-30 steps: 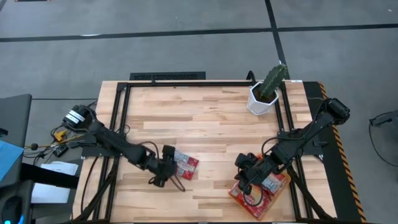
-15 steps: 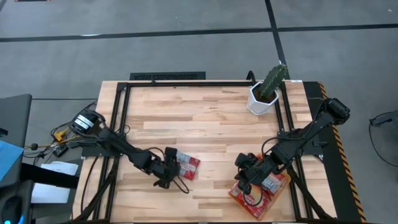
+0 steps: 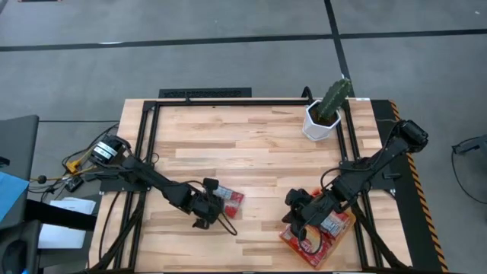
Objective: Sort popcorn bags into baskets
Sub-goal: Put the red popcorn bag into the orange bin
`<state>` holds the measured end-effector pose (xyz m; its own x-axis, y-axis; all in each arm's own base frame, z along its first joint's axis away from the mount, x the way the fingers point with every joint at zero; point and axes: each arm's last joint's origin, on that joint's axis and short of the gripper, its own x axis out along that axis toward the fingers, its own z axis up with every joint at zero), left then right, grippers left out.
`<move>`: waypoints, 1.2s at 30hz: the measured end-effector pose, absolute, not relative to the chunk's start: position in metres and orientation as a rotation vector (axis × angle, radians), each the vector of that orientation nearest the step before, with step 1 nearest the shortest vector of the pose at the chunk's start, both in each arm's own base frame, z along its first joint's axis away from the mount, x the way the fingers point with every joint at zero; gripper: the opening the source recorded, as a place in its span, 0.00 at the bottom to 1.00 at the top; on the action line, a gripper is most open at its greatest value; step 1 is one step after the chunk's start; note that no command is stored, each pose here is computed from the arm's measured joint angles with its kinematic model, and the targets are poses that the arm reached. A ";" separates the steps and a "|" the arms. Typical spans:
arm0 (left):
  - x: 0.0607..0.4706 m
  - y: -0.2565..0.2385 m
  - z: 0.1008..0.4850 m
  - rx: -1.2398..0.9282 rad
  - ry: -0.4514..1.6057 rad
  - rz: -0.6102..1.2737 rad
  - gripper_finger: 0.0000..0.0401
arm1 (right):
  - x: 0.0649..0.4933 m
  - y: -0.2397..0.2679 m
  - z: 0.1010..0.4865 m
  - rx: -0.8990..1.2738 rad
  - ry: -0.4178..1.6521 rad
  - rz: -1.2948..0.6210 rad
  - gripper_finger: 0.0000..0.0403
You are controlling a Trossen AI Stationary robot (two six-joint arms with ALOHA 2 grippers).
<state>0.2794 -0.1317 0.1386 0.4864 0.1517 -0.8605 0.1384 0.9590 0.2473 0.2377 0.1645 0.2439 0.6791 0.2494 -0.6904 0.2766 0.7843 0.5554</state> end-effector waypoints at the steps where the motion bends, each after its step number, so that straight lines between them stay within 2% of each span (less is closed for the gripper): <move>1: 0.281 -0.131 0.145 0.296 1.070 -0.011 0.01 | 0.239 0.164 0.245 0.674 0.816 -0.012 0.07; 6: 0.282 -0.113 0.176 0.153 1.060 -0.128 0.01 | 0.250 0.157 0.251 0.624 0.707 -0.014 0.12; 13: 0.272 -0.081 0.244 -0.104 0.836 -0.277 0.01 | 0.257 0.156 0.260 0.565 0.600 0.046 0.25; 20: 0.256 -0.051 0.317 -0.340 0.419 -0.490 0.01 | 0.264 0.153 0.271 0.439 0.383 -0.070 0.50; 25: 0.245 -0.043 0.348 -0.432 0.224 -0.540 0.01 | 0.273 0.144 0.287 0.307 0.198 -0.148 0.65; 30: 0.244 -0.044 0.362 -0.498 0.124 -0.627 0.01 | 0.286 0.129 0.312 0.198 0.029 -0.153 0.67; 36: 0.251 -0.047 0.367 -0.548 0.058 -0.712 0.01 | 0.296 0.118 0.346 0.093 -0.055 -0.071 0.67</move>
<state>0.2514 -0.0469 0.3671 0.7614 -0.6348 0.1315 0.6050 0.6229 -0.4961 0.2959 0.1180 0.3462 0.9959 -0.0737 0.0517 0.0686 0.9931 0.0950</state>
